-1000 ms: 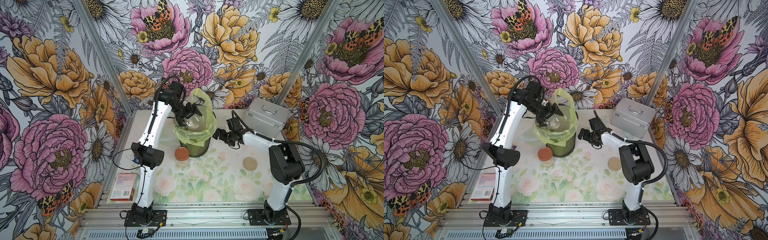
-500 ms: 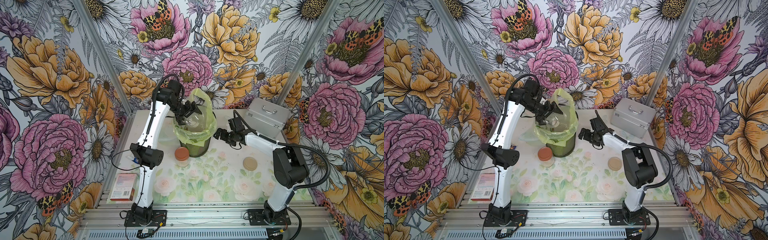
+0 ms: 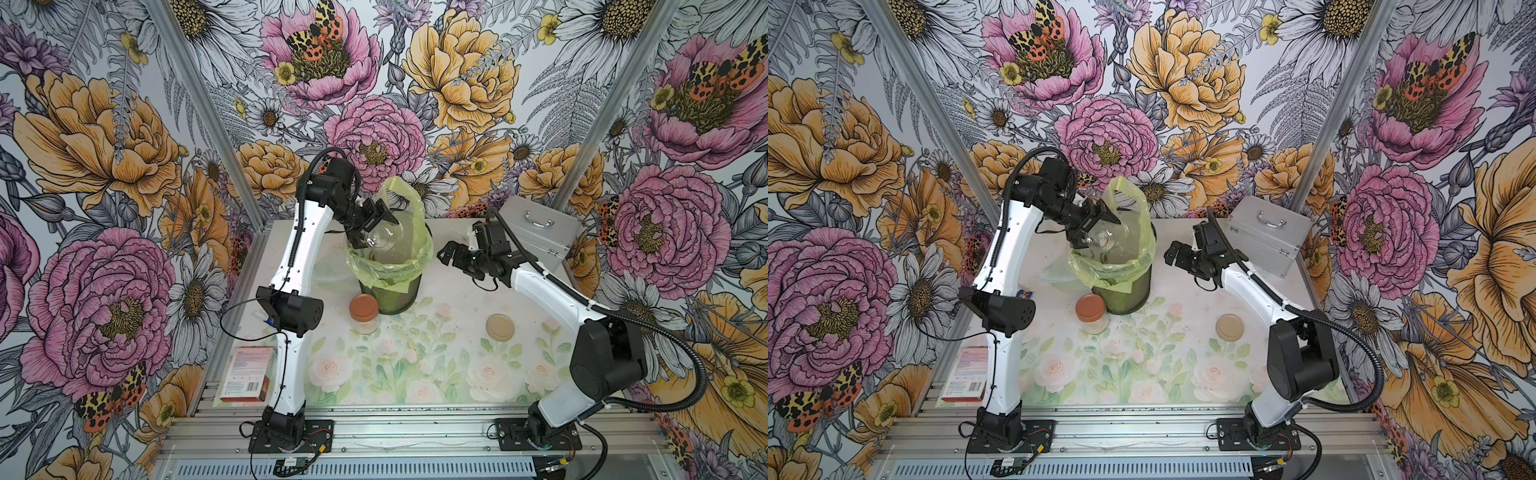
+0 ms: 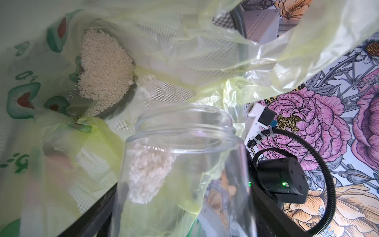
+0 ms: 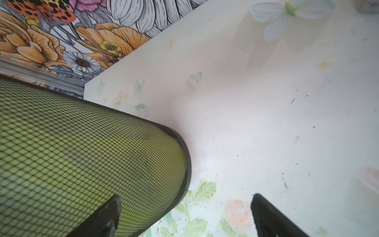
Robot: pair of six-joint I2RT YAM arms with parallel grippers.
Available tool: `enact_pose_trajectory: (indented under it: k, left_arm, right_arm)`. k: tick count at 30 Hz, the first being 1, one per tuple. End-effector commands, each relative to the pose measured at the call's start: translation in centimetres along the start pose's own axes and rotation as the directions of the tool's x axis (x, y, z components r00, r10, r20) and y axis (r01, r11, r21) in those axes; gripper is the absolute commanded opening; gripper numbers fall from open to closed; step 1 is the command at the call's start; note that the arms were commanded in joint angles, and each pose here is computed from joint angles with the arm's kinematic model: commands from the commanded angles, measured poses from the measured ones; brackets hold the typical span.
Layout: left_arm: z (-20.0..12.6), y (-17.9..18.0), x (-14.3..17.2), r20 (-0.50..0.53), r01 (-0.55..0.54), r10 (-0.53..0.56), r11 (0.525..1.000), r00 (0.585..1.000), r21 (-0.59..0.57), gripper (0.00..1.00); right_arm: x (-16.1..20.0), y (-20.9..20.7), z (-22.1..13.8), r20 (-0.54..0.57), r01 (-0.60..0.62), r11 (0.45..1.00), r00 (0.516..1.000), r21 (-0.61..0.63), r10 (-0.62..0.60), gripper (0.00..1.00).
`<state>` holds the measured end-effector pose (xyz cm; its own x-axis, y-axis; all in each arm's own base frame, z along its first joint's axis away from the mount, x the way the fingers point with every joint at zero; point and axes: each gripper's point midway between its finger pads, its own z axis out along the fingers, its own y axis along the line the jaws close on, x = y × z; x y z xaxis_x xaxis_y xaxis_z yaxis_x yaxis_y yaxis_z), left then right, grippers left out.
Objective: Empty moldy rice from jars
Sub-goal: Move the trash bin to the center of the board.
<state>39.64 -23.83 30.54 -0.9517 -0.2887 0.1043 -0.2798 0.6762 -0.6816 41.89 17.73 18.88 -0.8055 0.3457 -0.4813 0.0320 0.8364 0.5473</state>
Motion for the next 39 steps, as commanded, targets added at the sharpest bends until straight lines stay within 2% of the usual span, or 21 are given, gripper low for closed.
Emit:
enact_pose_trajectory:
  k: [1,3,4,7,9,13,18,23,25,28,31,33,36,39]
  left_arm:
    - [-2.3,-0.5,2.2,-0.048,0.039,-0.037,0.998,0.998,0.043,0.0]
    - [-4.0,1.0,0.3,0.004,0.082,-0.083,0.996,0.997,0.04,0.0]
    - [-4.0,1.0,0.3,0.009,0.081,-0.081,0.996,0.997,0.037,0.0]
    - [-0.8,-1.0,4.1,-0.111,0.033,-0.03,0.999,0.993,0.03,0.0]
    - [-0.4,-1.7,5.2,-0.142,0.023,-0.017,0.999,0.99,0.042,0.0]
    - [-3.8,0.2,1.2,-0.041,0.095,-0.092,0.993,0.995,0.072,0.0]
    - [-2.4,-1.7,3.8,-0.116,0.08,-0.069,0.993,0.991,0.09,0.0]
    - [-6.3,-2.9,2.0,0.01,0.101,-0.104,0.979,0.995,0.178,0.0]
    - [-5.5,-2.3,2.4,-0.001,0.073,-0.073,0.987,0.997,0.141,0.0]
    - [-2.3,-0.3,3.7,-0.073,0.029,-0.026,0.999,0.997,0.035,0.0]
    - [-0.6,1.7,3.5,-0.11,0.042,-0.045,0.999,0.993,-0.023,0.0]
    - [-1.5,0.7,1.8,-0.073,0.058,-0.056,0.998,0.996,0.029,0.0]
    - [-4.3,-2.2,-1.3,0.005,0.1,-0.103,0.978,0.995,0.185,0.0]
    - [-7.9,-5.4,-2.7,0.107,0.034,-0.073,0.943,0.992,0.332,0.0]
  right_arm:
    - [-1.4,1.0,-1.9,0.042,0.028,1.0,0.999,-0.011,-0.028,0.99]
    - [-1.4,0.9,-2.1,0.042,0.026,1.0,0.999,-0.011,-0.025,1.0]
    - [-1.3,0.9,-2.1,0.042,0.024,1.0,0.999,-0.011,-0.023,1.0]
    - [-1.1,0.7,-1.9,0.034,0.02,1.0,0.999,-0.007,-0.02,1.0]
    - [-1.1,0.7,-2.0,0.035,0.023,1.0,0.999,-0.009,-0.023,1.0]
    - [-1.3,1.2,-2.7,0.047,0.034,0.999,0.998,-0.026,-0.033,1.0]
    - [-1.5,1.7,-3.1,0.049,0.039,0.998,0.998,-0.04,-0.037,1.0]
    - [-1.4,1.7,-3.4,0.046,0.046,0.998,0.998,-0.039,-0.045,1.0]
    - [-1.2,1.6,-3.4,0.04,0.043,0.998,0.998,-0.039,-0.042,0.99]
    - [-0.8,1.4,-3.1,0.027,0.04,0.998,0.999,-0.037,-0.039,1.0]
    - [-0.8,1.3,-3.3,0.028,0.043,0.998,0.999,-0.036,-0.042,1.0]
    - [-0.9,1.4,-3.5,0.035,0.044,0.998,0.998,-0.036,-0.043,1.0]
    - [-0.8,1.2,-3.6,0.037,0.042,0.999,0.998,-0.03,-0.041,1.0]
    - [-0.5,1.0,-3.6,0.034,0.035,0.999,0.999,-0.027,-0.034,1.0]
